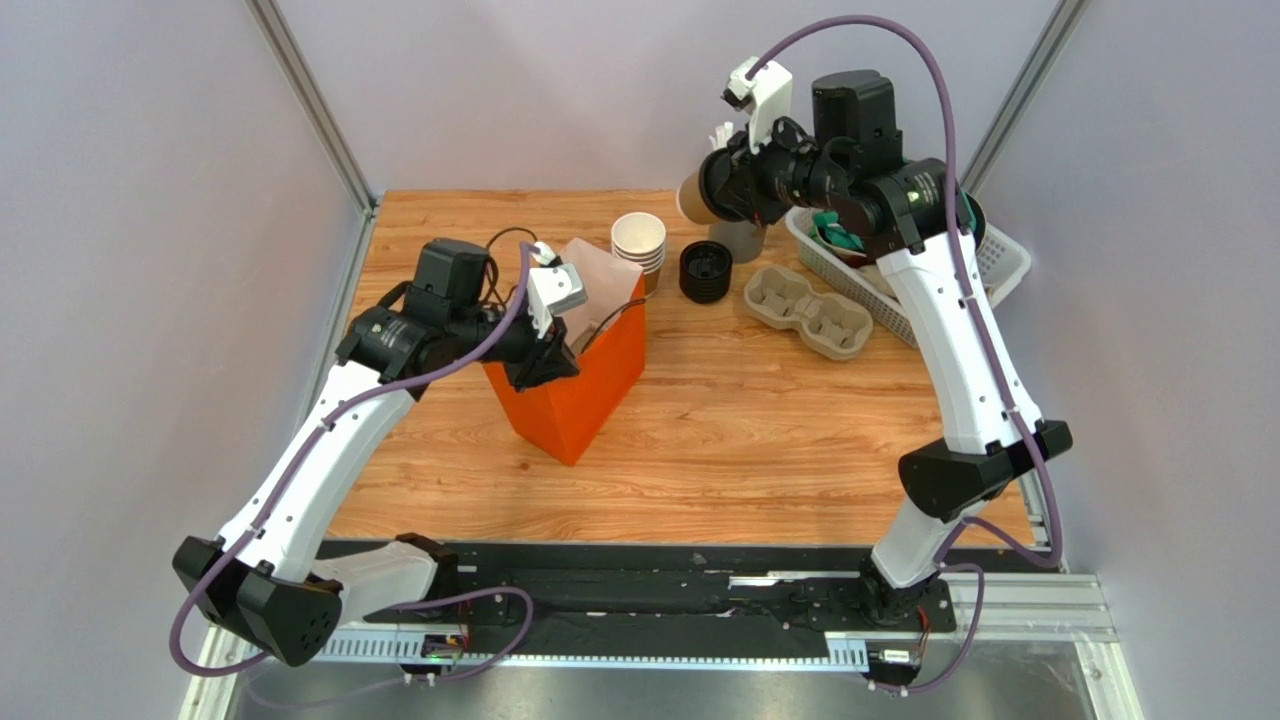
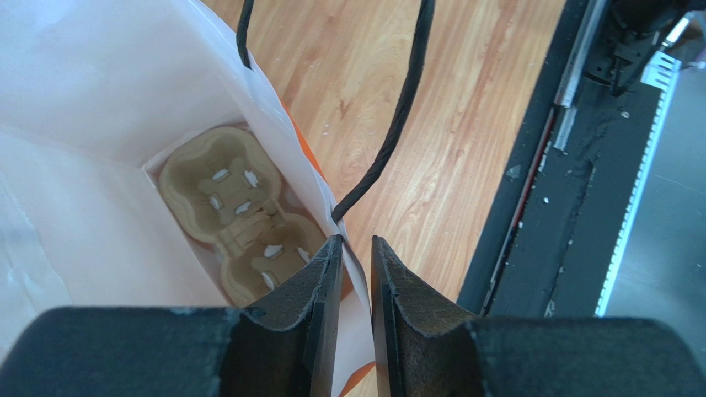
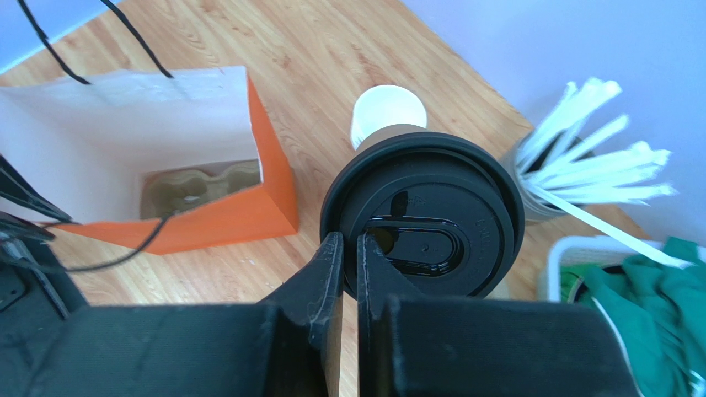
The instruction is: Pack the takeout coffee
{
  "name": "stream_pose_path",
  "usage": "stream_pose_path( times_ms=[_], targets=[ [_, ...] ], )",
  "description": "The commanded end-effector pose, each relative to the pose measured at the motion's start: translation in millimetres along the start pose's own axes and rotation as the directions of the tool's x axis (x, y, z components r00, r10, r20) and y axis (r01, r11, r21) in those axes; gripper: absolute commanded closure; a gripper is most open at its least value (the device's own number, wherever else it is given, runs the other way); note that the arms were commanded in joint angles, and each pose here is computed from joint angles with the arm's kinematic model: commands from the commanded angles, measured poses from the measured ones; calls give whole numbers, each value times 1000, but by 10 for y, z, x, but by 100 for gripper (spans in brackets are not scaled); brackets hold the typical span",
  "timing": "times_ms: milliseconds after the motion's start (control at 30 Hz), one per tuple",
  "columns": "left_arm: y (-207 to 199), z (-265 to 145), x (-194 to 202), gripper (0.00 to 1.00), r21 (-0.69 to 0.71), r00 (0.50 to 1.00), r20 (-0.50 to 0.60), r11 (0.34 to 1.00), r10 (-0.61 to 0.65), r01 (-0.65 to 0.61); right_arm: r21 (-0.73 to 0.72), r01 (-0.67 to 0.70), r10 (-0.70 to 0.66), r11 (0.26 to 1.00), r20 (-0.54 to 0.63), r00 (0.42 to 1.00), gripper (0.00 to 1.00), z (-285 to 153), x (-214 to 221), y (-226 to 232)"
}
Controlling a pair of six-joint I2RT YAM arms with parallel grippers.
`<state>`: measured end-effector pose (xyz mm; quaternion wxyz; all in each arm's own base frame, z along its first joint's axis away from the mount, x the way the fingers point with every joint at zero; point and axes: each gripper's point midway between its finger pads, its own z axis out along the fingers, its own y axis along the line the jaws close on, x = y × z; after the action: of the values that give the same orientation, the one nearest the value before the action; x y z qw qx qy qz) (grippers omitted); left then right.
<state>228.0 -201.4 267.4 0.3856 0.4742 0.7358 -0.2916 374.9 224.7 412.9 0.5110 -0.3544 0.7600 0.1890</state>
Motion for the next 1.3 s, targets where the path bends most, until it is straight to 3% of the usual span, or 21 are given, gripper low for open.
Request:
stream_pose_path(
  times_ms=[0,333,367,533,567,767,1267],
  targets=[
    [-190,1,-137,72,81,1000,24,996,20,-22,-123,-28,34,992,46,998,100,55,-184,346],
    [-304,16,-168,69,143,998,36,989,44,-48,-269,26,-8,963,67,998,100,123,-291,975],
    [-303,13,-173,63,142,998,37,989,45,-49,-285,34,-15,958,71,997,100,138,-300,1044],
    [-280,32,-169,55,136,998,37,989,47,-51,-321,47,-33,946,48,998,100,235,-231,1218],
    [-275,36,-165,47,135,998,35,990,46,-50,-335,49,-39,941,36,999,100,263,-192,1281],
    [-254,5,-200,31,115,997,42,991,64,-68,-376,46,-65,925,-39,997,100,466,59,1469],
    [-204,-189,-273,27,46,992,71,994,100,-104,-427,-25,-78,904,-220,972,100,972,587,1703]
  ],
)
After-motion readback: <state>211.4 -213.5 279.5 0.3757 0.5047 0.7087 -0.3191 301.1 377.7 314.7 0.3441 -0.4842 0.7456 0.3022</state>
